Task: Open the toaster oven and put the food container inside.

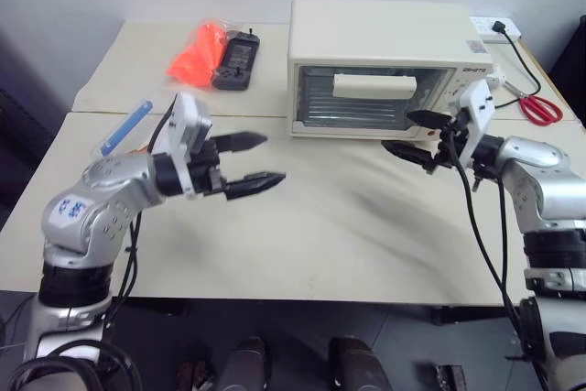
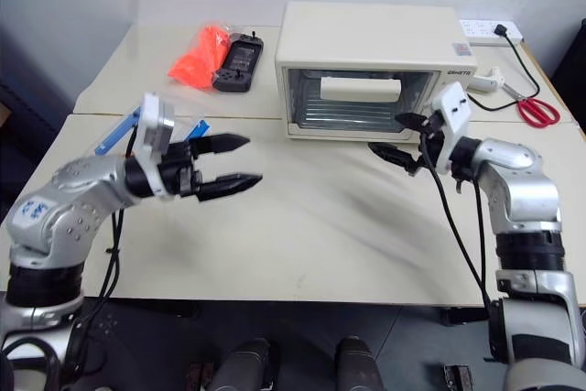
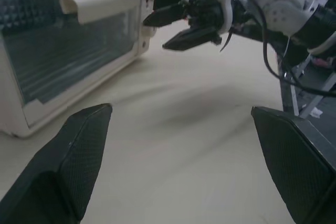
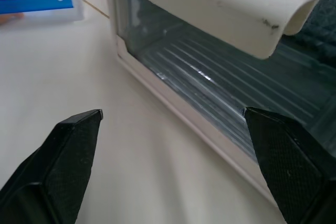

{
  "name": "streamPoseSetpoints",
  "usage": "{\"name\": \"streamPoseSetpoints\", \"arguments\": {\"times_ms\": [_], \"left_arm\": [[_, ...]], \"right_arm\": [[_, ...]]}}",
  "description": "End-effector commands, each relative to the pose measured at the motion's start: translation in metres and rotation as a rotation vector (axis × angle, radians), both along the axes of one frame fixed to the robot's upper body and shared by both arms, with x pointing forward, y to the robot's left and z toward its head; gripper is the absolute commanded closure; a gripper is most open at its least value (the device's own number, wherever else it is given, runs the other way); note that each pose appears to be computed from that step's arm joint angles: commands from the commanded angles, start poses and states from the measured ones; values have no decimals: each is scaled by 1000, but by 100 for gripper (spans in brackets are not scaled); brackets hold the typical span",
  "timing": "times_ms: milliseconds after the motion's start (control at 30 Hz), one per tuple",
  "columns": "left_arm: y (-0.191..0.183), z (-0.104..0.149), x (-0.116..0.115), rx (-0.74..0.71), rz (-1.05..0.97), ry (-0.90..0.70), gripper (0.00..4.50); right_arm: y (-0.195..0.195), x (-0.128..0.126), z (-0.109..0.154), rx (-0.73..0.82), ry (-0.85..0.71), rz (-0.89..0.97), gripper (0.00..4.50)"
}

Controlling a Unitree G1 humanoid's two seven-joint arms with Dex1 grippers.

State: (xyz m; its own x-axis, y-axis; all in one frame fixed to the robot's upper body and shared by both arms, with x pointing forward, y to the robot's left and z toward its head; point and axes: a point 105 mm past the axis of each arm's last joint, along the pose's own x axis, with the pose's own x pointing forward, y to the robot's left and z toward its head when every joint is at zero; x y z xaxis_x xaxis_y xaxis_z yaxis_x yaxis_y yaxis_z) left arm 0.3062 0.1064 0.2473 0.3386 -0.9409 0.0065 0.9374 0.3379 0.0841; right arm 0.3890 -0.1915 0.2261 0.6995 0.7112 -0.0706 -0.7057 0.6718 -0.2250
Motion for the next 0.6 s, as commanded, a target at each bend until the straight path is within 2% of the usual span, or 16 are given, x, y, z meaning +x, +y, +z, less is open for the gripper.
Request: {"name": "streamPoseSetpoints", "arguments": {"times_ms": [33, 300, 467, 600], "left_arm": [[-5, 9, 1, -2, -16, -43, 0], [-4, 10, 1, 8, -11, -70, 0], [0, 8, 5, 16, 14, -84, 0], [1, 8, 8, 18, 28, -94, 0]], "right_arm": [[-1, 8, 15, -11, -57, -11, 3], [5, 14, 34, 11, -108, 21, 3], [18, 3, 45, 40, -139, 102, 3], [26, -9, 43, 46, -135, 158, 3]]}}
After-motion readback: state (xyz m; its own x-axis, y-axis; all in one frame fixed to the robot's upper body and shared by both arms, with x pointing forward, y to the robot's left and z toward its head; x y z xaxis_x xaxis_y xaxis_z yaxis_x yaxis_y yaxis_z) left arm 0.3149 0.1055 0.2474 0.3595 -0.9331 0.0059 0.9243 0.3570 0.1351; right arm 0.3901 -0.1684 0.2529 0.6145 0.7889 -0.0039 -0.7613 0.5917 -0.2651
